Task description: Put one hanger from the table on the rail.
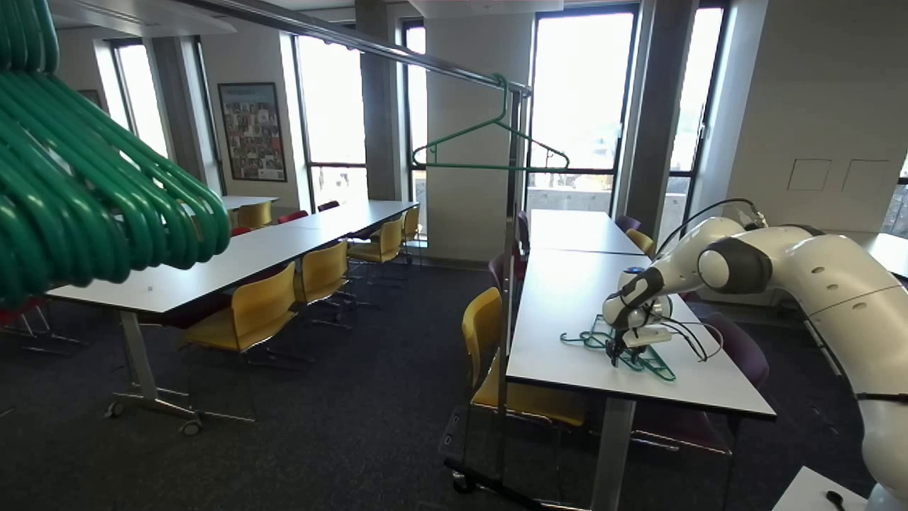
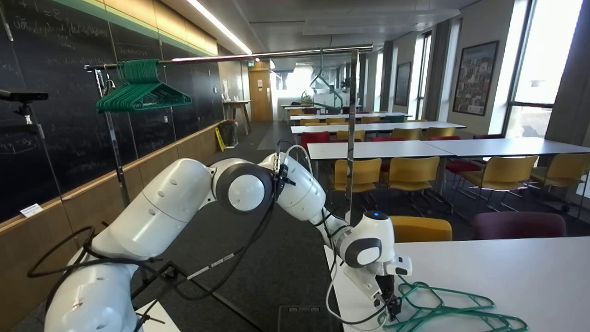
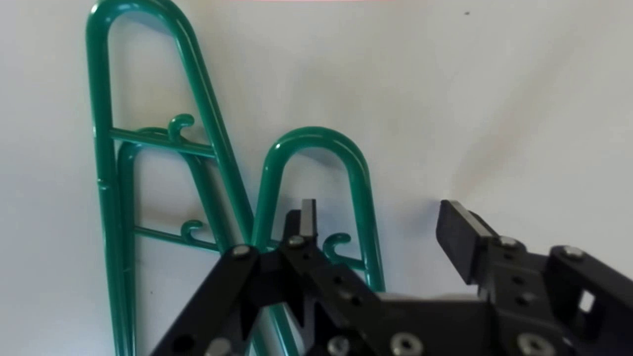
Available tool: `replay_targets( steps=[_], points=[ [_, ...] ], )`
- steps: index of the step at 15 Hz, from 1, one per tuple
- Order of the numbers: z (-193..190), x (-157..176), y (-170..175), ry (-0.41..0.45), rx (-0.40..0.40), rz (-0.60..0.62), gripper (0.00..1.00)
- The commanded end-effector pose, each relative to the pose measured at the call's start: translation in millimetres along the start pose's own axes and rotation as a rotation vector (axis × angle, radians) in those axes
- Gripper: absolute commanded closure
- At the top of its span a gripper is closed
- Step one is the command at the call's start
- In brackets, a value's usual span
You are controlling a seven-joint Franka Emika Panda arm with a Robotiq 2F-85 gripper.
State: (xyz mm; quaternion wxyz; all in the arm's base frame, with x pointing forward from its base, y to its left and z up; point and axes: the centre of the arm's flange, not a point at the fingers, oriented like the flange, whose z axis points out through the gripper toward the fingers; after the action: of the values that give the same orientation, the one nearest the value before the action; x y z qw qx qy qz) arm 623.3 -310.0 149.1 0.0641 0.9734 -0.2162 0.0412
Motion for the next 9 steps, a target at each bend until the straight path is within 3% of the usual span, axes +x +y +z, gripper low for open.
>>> replay_targets(
  steps=[1, 6, 9],
  points=[
    [-3.2, 11.3, 4.5, -0.014, 0.019, 0.014, 0.62],
    [-2.6, 11.4, 7.0, -0.039, 0.026, 0.017, 1.00],
    [-3.6, 11.6, 8.9, -0.061, 0.028, 0.021, 0.97]
  ],
)
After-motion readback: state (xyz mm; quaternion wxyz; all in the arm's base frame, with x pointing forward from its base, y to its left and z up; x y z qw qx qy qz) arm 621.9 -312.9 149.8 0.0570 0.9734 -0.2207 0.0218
